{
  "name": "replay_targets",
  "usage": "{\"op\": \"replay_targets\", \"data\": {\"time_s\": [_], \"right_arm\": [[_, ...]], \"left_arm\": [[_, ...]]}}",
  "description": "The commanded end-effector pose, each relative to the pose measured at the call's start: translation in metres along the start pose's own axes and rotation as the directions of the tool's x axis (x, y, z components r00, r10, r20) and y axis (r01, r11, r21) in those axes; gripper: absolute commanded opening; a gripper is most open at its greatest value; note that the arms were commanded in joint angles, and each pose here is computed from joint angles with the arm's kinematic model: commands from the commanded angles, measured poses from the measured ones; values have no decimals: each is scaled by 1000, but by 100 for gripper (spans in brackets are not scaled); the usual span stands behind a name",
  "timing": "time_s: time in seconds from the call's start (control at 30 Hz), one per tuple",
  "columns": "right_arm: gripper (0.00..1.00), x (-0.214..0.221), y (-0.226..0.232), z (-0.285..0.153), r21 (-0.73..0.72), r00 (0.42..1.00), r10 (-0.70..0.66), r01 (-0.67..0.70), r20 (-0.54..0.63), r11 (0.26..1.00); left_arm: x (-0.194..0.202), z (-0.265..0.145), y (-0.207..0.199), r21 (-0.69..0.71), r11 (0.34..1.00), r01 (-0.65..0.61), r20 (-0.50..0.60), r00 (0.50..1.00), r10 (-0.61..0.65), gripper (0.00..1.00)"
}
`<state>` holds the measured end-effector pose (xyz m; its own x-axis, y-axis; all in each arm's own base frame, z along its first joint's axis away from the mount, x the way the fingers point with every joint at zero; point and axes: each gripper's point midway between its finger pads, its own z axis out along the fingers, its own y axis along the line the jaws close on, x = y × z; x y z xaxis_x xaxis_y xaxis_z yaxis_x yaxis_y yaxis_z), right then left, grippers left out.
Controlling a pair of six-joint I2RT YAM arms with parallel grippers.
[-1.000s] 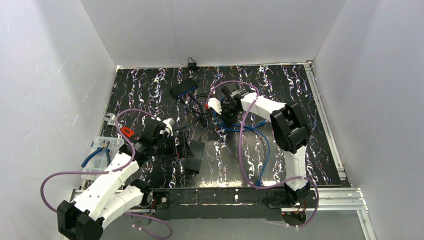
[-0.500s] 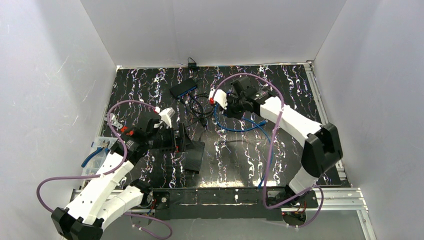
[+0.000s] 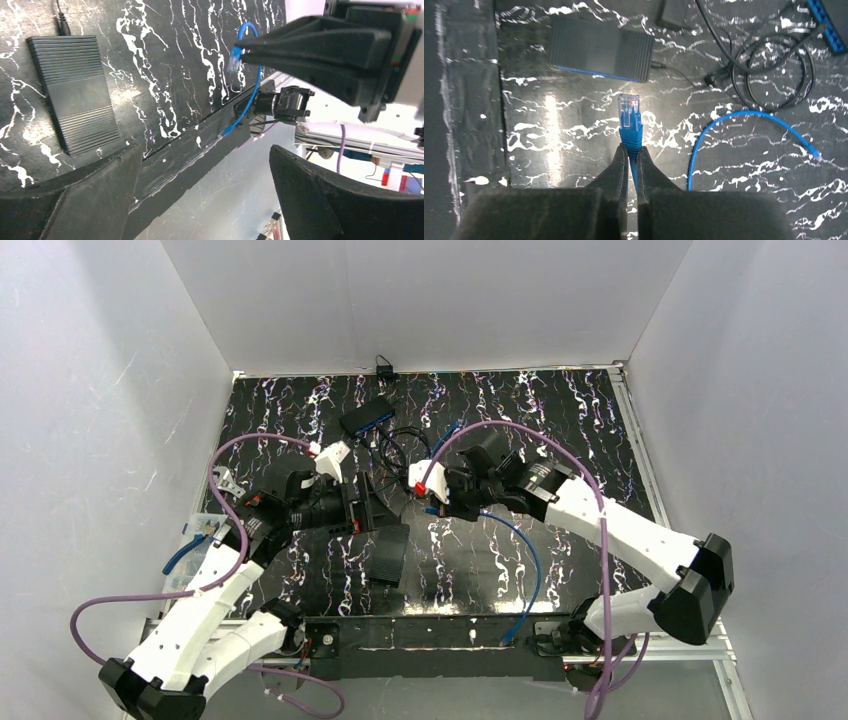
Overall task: Insert the plug into the switch port
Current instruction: Pick up the connector from the center of the board.
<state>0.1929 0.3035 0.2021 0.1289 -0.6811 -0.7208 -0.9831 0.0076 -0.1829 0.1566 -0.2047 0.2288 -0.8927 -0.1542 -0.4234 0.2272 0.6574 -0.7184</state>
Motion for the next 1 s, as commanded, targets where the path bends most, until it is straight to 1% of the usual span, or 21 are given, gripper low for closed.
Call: {"op": "replay_targets", "data": {"time_s": [0.0,0.17,0.23,0.47,0.63,0.8,0.97], "right_arm": [[1,-28,11,-11,-15,995,-4,5,101,1000],[1,-47,25,-11,-61,989,-11,20,146,998],[1,-54,27,-10,-72,986,-10,23,168,997],[1,-80,34,-10,-116,974,-15,42,226,992],[1,-87,33,-6,-132,975,-5,35,222,991],[1,-89,33,-2,-141,977,0,30,212,990],[1,-88,34,0,-144,979,3,27,204,989]], "left_arm": [[-5,-3,-21,81,996,36,-3,999,-36,98],[-6,2,-27,108,991,83,-25,996,-80,98],[-6,2,-30,119,989,92,-29,996,-89,96],[-4,6,-31,131,985,108,-58,993,-101,76],[-2,9,-29,128,985,114,-72,992,-106,61],[0,10,-27,129,985,112,-76,992,-103,51],[2,9,-26,125,986,110,-80,992,-100,43]]}}
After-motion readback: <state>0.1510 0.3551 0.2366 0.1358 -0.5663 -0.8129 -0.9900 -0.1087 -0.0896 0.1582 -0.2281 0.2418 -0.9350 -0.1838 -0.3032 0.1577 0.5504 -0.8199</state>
